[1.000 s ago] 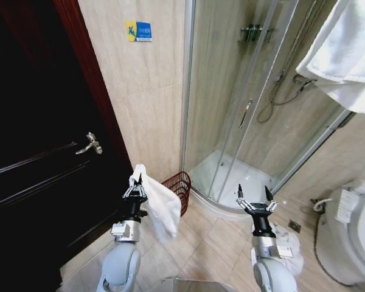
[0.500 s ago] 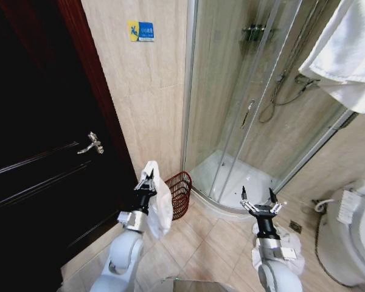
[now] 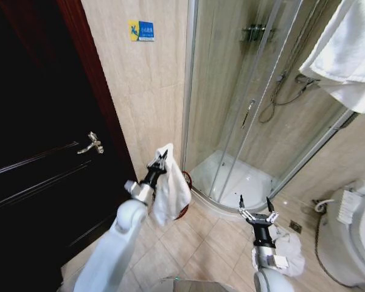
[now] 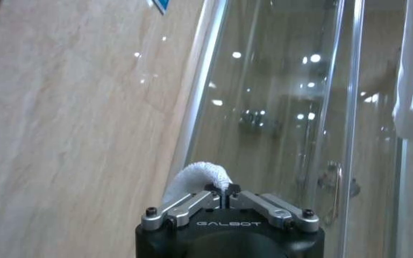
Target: Discard the used towel into the hamper.
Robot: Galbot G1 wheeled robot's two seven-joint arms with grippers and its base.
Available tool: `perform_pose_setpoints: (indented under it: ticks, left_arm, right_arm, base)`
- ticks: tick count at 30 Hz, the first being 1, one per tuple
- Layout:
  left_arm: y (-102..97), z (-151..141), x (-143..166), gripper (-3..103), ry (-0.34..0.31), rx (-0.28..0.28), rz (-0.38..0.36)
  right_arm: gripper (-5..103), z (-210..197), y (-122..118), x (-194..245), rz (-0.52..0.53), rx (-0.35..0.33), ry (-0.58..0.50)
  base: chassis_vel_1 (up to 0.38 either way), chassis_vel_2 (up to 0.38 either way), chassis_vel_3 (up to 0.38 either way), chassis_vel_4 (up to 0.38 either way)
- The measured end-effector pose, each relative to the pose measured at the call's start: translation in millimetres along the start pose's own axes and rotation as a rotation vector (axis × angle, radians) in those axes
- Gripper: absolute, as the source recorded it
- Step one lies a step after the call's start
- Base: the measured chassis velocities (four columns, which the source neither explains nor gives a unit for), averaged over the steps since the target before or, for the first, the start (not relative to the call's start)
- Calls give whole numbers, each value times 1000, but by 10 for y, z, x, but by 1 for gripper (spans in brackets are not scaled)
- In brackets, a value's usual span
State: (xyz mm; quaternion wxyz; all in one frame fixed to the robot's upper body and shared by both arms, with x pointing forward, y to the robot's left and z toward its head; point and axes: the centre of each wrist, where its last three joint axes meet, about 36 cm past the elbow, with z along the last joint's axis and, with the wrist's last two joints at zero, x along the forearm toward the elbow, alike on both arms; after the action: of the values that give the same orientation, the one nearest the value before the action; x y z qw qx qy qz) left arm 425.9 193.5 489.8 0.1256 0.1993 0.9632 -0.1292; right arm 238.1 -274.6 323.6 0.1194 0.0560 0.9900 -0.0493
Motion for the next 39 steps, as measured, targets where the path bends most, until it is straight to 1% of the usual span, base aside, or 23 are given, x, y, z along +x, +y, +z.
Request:
perform_pose_setpoints:
  ticks: [2,3,4,7,8,10,11,12,15,16,18,20,21,23,27,30,31,34,35,38,39]
  left_arm:
    - [14,-58,-197,2,-14,10,14]
    - [14,-58,-197,2,-14,10,14]
    - [13,-68,-261,2,-18,13,17]
    - [-17,-88,-563,2,-31,21,28]
    - [-17,-88,-563,2,-31,21,28]
    - [-72,-149,-831,2,-59,31,35]
    - [-99,-170,-937,2,-67,35,38]
    - [-99,-170,-937,2,-67,35,38]
    - [-198,-258,-1308,2,-95,44,39]
    - [-198,-258,-1308,2,-95,44,39]
    - [-246,-277,-1525,2,-104,45,34]
    - [-277,-276,-1677,2,-107,45,30]
    - [-277,-276,-1677,2,-107,45,30]
    - [-272,-226,-1791,2,-104,36,13]
    - [-232,-132,-1829,2,-92,27,-5]
    - [-145,74,-1824,2,-68,11,-29]
    - [-145,74,-1824,2,-68,11,-29]
    - [-10,376,-1788,2,-34,-5,-62]
    - [-10,376,-1788,2,-34,-5,-62]
    - [92,724,-1666,2,22,-25,-83]
    - [92,724,-1666,2,22,-25,-83]
  right_arm:
    - [100,29,-16,21,6,3,5]
    - [100,29,-16,21,6,3,5]
    - [100,37,-20,28,9,4,6]
    - [100,69,-23,52,16,4,12]
    - [100,69,-23,52,16,4,12]
    - [100,86,-19,64,20,3,15]
    - [100,92,-18,68,22,3,17]
    - [100,92,-18,68,22,3,17]
    - [100,104,-29,79,28,5,21]
    - [100,104,-29,79,28,5,21]
    - [100,114,-43,86,33,9,24]
    - [100,121,-56,90,39,11,25]
    - [100,121,-56,90,39,11,25]
    - [100,127,-71,94,46,12,25]
    - [100,138,-82,106,53,12,25]
    - [100,145,-97,123,59,13,24]
    - [100,145,-97,123,59,13,24]
    - [100,113,-109,111,61,11,14]
    - [100,113,-109,111,61,11,14]
    - [100,98,-122,105,59,11,11]
    - [100,98,-122,105,59,11,11]
  base:
    - [0,0,0,0]
    - [0,0,0,0]
    - [0,0,0,0]
    - [0,0,0,0]
    - [0,0,0,0]
    - [0,0,0,0]
    - [0,0,0,0]
    - [0,0,0,0]
    - [0,0,0,0]
    - [0,0,0,0]
    - [0,0,0,0]
    - [0,0,0,0]
    - [0,0,0,0]
    - [0,0,0,0]
    - [0,0,0,0]
    - [0,0,0,0]
    - [0,0,0,0]
    - [0,0,0,0]
    - [0,0,0,0]
    - [0,0,0,0]
    - [0,0,0,0]
